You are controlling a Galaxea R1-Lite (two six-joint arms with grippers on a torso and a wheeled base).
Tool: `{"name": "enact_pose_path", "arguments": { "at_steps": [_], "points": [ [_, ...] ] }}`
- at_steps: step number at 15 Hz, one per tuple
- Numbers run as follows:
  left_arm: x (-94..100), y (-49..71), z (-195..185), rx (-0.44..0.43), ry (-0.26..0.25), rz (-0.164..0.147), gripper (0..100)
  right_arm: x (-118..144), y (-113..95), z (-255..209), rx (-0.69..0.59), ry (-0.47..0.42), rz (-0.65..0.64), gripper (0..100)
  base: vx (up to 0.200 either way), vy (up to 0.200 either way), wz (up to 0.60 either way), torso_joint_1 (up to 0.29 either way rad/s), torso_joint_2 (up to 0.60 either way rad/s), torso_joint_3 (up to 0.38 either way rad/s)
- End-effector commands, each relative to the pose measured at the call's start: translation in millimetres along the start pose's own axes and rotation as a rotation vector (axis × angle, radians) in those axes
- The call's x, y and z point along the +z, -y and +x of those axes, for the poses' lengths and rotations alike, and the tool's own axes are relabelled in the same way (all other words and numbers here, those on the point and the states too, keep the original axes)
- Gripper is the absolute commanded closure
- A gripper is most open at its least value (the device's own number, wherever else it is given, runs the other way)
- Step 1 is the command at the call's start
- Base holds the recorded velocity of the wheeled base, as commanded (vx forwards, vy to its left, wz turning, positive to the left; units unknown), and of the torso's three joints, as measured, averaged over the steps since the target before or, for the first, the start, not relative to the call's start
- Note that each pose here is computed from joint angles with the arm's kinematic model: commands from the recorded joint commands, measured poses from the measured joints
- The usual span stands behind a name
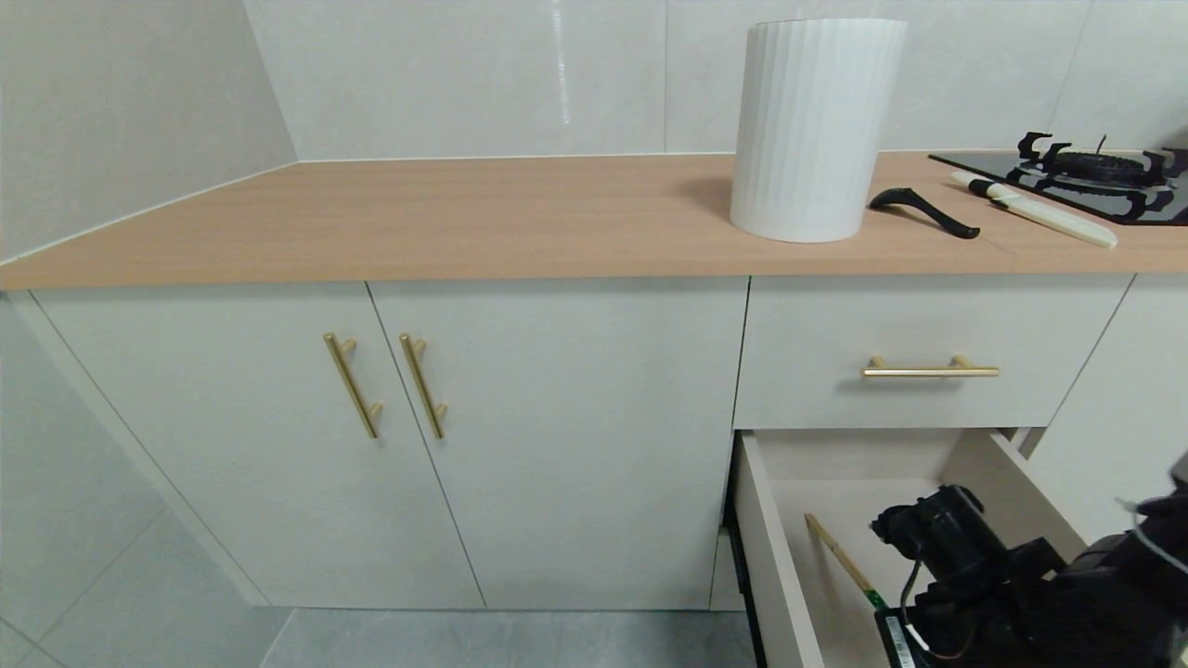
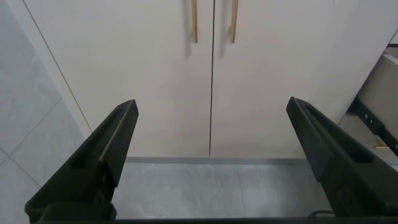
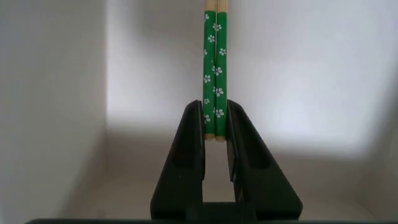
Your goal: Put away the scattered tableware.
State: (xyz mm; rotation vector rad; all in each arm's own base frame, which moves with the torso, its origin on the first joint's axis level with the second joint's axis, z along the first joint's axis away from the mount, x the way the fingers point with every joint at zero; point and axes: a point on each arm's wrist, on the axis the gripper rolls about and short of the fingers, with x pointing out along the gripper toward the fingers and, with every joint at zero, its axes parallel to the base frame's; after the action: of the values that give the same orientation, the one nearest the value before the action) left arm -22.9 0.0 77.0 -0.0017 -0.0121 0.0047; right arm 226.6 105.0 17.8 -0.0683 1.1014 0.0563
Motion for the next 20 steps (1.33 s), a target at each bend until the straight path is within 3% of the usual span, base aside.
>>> {"name": "enact_pose_path", "arguments": {
  "at_steps": [1,5,17,18,20],
  "points": [
    [0.0,0.0,0,0.000,0.000,0.000,0,-15,-6,56,-0.069,-0.086,0.007,100,0.000,0.000,0.00,0.000,0.00,0.000],
    [0.0,0.0,0,0.001,0.000,0.000,0,-19,-8,76,-0.072,-0.076,0.010,100,0.000,0.000,0.00,0.000,0.00,0.000],
    [0.4,0.0,0,0.001,0.002,0.000,0,-18,-7,76,-0.102,-0.056,0.014,100,0.000,0.000,0.00,0.000,0.00,0.000],
    [0.0,0.0,0,0.001,0.000,0.000,0,-17,-7,76,-0.102,-0.054,0.015,0,0.000,0.000,0.00,0.000,0.00,0.000],
    [0.0,0.0,0,0.001,0.000,0.000,0,-16,-7,75,-0.097,-0.040,0.019,0,0.000,0.000,0.00,0.000,0.00,0.000]
  ]
}}
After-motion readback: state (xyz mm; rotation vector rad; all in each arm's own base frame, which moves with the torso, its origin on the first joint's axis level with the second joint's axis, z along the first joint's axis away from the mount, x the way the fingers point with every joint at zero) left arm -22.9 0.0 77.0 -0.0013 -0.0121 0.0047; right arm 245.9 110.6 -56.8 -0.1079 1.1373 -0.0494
